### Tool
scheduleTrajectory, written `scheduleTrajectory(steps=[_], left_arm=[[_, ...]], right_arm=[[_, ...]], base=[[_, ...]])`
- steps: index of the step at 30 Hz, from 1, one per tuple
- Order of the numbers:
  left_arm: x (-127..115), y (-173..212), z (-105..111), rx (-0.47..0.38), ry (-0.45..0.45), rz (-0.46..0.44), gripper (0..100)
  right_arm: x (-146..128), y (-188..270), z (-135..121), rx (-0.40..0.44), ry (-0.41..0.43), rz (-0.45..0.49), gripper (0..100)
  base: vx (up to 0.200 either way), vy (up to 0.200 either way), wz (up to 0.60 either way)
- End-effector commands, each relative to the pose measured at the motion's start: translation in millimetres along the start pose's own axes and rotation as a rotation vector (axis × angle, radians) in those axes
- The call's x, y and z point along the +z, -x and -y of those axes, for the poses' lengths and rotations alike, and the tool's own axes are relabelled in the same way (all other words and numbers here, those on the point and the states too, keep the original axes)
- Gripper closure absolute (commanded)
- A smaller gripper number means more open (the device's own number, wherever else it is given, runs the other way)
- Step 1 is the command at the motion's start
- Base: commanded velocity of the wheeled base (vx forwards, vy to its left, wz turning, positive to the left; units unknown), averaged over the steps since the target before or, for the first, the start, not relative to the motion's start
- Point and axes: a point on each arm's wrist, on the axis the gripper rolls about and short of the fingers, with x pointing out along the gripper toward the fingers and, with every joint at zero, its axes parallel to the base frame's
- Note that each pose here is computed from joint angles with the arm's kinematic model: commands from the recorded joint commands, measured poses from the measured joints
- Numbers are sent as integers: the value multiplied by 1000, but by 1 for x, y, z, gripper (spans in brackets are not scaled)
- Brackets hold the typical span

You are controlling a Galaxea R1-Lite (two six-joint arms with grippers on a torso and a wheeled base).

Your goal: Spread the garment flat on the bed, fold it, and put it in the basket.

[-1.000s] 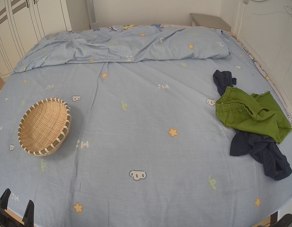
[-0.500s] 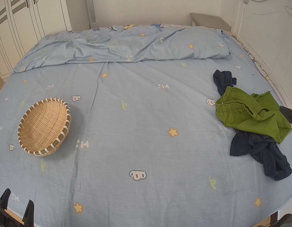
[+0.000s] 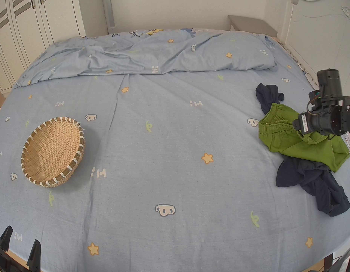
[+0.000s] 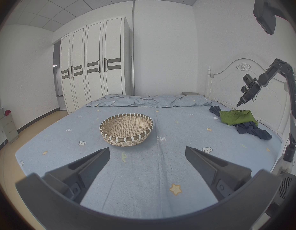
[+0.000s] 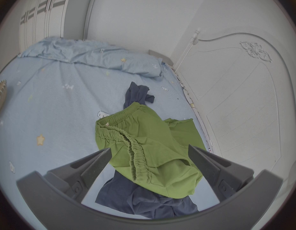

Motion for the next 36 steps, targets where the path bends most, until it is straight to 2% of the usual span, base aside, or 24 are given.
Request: scheduleTrajectory(steps=[1, 22, 23, 31, 36], left_arm=[[-5, -1, 0, 0, 0, -15, 0], [-5, -1, 0, 0, 0, -15, 0], [-5, -1, 0, 0, 0, -15, 0], [-5, -1, 0, 0, 0, -15, 0], [-5, -1, 0, 0, 0, -15, 0]], right_arm=[[-1, -35, -23, -8, 51, -72, 0], [-15, -61, -29, -36, 75, -149, 0], [-15, -63, -29, -41, 72, -146, 100], [-15, -63, -26, -45, 68, -150, 100], [-4, -36, -20, -18, 69, -116, 100]], base=[[0, 0, 0], [0, 0, 0], [0, 0, 0], [0, 0, 0], [0, 0, 0]])
